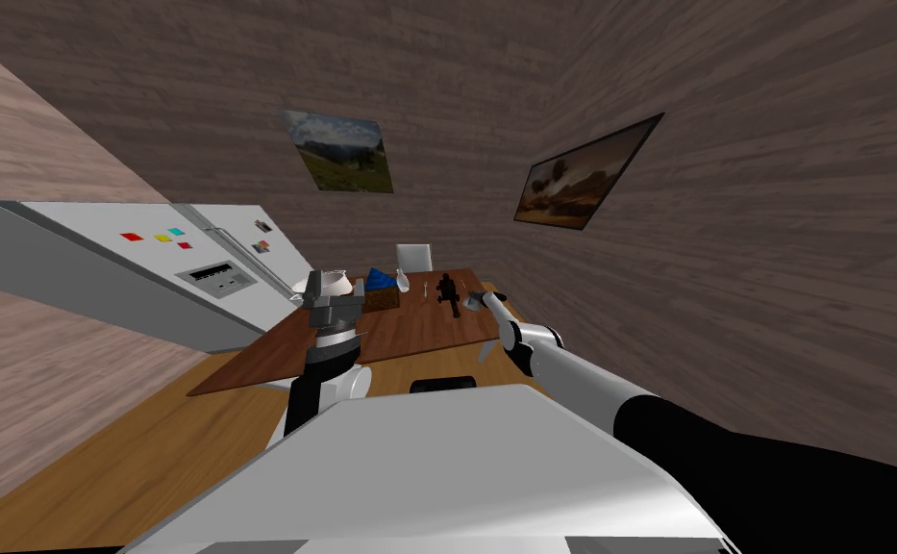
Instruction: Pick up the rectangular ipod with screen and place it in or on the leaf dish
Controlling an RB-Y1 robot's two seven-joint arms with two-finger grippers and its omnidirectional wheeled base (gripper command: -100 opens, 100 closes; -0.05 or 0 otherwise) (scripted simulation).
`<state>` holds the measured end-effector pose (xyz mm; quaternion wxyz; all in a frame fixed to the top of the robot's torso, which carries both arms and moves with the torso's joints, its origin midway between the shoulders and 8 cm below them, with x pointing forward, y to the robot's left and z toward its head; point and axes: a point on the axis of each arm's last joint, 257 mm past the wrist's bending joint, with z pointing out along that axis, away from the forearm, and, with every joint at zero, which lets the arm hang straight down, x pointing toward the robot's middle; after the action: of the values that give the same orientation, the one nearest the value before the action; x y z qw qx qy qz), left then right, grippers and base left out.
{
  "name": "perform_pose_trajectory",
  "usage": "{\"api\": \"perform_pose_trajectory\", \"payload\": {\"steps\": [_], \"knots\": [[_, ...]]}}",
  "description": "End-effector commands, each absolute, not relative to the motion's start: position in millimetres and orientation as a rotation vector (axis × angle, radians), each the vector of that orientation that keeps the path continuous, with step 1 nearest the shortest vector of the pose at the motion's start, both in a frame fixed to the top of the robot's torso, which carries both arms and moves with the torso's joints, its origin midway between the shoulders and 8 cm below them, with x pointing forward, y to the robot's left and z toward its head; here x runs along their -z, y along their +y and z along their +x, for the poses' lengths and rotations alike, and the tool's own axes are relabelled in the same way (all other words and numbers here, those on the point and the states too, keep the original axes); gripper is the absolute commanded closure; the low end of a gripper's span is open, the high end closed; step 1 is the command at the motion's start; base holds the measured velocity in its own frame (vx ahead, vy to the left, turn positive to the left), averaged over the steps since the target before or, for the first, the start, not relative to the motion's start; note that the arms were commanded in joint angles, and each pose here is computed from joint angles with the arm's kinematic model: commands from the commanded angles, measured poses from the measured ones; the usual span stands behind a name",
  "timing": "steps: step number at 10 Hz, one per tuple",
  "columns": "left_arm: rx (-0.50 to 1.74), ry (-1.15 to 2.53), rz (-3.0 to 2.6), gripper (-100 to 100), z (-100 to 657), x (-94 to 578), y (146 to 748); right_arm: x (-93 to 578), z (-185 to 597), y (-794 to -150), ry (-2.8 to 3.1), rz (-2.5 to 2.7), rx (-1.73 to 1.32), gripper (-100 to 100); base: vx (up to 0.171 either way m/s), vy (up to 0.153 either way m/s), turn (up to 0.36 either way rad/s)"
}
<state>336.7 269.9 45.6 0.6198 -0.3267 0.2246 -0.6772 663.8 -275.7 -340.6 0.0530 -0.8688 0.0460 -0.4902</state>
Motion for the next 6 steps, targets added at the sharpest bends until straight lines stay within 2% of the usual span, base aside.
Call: {"api": "perform_pose_trajectory", "payload": {"steps": [1, 4, 6], "knots": [[1.557, 0.517, -0.751, 0, 337, -46, 270, 326, 672, -282, 0.122, -2.643, 1.49, -100, -0.024, 0.059, -0.05], [1.557, 0.517, -0.751, 0, 337, -46, 270, 344, 661, -273, 0.135, -2.63, 1.432, -100, -0.007, 0.025, -0.012], [1.557, 0.517, -0.751, 0, 337, -46, 270, 324, 673, -283, 0.121, -2.64, 1.496, -100, 0.001, -0.005, -0.001]]}}
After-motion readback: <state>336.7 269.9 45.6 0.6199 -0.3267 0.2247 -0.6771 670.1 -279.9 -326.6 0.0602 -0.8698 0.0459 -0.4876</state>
